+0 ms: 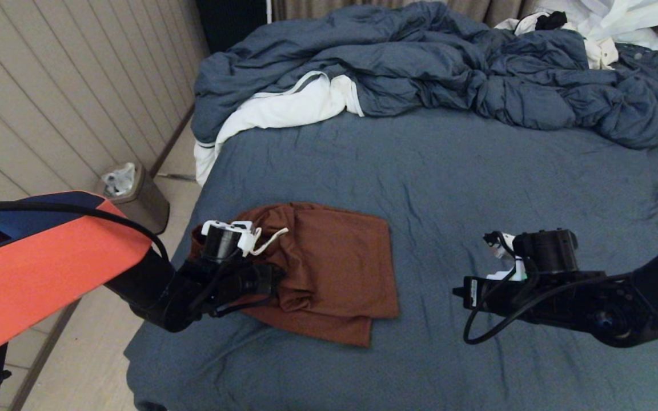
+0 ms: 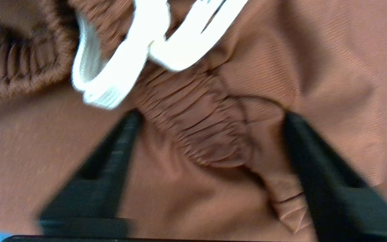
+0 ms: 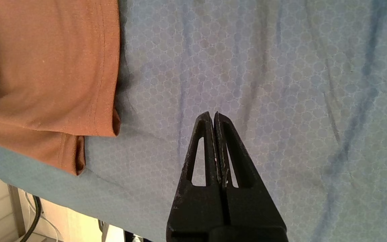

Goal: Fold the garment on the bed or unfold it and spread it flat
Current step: Unford the brown shorts

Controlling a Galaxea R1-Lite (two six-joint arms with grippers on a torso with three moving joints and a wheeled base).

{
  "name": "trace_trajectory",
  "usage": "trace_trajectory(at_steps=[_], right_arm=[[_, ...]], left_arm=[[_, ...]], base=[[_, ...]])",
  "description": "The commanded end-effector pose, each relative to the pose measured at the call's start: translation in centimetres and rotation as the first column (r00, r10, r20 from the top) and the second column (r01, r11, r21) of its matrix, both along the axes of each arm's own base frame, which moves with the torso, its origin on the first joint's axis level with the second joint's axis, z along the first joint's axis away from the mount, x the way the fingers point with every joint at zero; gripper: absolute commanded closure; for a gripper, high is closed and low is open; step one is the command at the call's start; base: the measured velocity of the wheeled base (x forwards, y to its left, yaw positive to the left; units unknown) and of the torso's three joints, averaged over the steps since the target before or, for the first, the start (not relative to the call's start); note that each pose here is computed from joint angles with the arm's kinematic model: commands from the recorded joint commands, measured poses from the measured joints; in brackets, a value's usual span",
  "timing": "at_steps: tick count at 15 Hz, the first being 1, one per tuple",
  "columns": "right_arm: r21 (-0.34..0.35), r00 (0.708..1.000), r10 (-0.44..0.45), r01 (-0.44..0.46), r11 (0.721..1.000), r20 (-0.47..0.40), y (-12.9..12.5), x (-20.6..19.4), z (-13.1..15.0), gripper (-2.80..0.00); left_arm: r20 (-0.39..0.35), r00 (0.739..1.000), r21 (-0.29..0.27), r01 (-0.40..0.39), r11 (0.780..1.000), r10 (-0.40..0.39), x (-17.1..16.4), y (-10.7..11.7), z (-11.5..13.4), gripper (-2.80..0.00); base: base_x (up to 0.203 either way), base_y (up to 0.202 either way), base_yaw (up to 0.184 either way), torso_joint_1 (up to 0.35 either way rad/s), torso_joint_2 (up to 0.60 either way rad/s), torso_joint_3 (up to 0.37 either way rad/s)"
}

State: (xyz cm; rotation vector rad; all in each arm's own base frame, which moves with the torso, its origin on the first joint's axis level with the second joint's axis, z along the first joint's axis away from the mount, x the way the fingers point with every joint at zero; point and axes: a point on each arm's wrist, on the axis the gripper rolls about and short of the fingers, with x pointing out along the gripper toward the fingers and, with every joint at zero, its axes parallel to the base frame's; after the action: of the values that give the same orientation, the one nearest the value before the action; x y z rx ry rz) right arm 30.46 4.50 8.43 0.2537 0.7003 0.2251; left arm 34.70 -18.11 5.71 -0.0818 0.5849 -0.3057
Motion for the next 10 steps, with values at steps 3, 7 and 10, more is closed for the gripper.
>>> trace_trajectory(at_steps=[3, 7, 10], right_arm=[[0.002, 1.0, -0.001, 0.001, 1.0, -0.002, 0.0, 0.1, -0.1, 0.0], [0.004, 1.0, -0.004, 0.004, 1.0, 0.004, -0.1, 0.0, 0.1, 0.0], [0.007, 1.0, -0.004, 0.004, 1.0, 0.002, 0.0, 0.1, 0.0, 0.0]], left_arm=[[0.052, 0.999, -0.031, 0.008, 0.999, -0.006, 0.9, -0.6, 1.4, 0.0], [0.103, 0.995, -0.058, 0.01, 0.998, -0.004, 2.0, -1.2, 2.7, 0.0], [0.167, 0.986, -0.09, -0.002, 0.996, 0.017, 2.8, -0.9, 5.3, 0.0]], base=[[0.0, 0.0, 0.0, 0.0, 0.0, 0.0], [0.0, 0.0, 0.0, 0.0, 0.0, 0.0], [0.0, 0.0, 0.0, 0.0, 0.0, 0.0]])
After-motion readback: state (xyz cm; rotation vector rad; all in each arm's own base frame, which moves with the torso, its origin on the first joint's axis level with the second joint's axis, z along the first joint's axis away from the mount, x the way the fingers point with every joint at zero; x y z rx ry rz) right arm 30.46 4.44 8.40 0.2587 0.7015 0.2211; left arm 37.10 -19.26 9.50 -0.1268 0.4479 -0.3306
